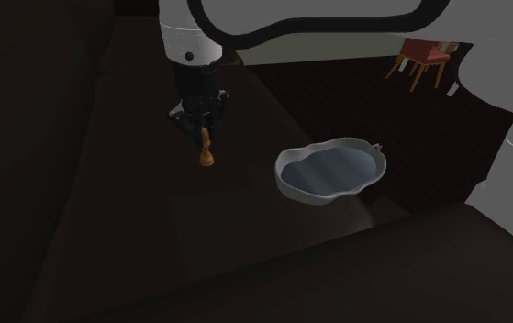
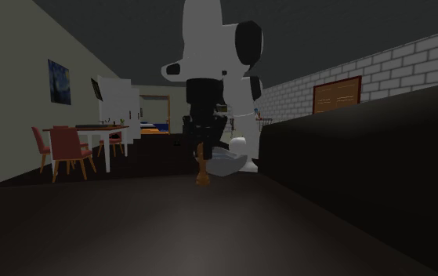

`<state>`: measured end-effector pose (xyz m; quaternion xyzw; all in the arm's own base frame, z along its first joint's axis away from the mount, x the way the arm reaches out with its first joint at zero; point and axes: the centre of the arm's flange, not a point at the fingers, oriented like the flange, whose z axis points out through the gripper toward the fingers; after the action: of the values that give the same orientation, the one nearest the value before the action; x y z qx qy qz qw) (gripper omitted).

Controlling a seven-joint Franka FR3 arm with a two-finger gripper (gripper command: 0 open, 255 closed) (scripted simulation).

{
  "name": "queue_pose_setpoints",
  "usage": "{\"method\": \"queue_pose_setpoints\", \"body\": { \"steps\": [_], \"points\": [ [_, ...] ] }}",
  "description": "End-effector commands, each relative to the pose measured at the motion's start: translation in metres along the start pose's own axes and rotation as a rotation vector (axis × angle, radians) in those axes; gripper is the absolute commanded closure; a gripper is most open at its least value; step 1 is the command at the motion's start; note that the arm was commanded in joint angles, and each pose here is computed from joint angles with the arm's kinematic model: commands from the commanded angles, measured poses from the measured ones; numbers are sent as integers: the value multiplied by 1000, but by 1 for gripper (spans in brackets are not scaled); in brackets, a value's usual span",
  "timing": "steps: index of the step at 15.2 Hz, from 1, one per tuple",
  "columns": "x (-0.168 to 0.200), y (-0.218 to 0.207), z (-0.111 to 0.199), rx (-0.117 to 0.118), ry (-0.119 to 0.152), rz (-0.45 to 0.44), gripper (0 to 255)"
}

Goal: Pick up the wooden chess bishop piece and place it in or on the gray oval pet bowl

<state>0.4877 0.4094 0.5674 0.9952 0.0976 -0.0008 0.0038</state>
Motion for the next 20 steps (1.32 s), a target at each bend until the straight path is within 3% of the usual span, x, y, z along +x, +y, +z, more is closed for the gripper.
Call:
{"method": "queue_pose_setpoints", "body": {
  "steps": [1,20],
  "points": [
    [1,1,-12,0,0,0,255],
    [1,1,-112,0,0,0,255]
  ]
}}
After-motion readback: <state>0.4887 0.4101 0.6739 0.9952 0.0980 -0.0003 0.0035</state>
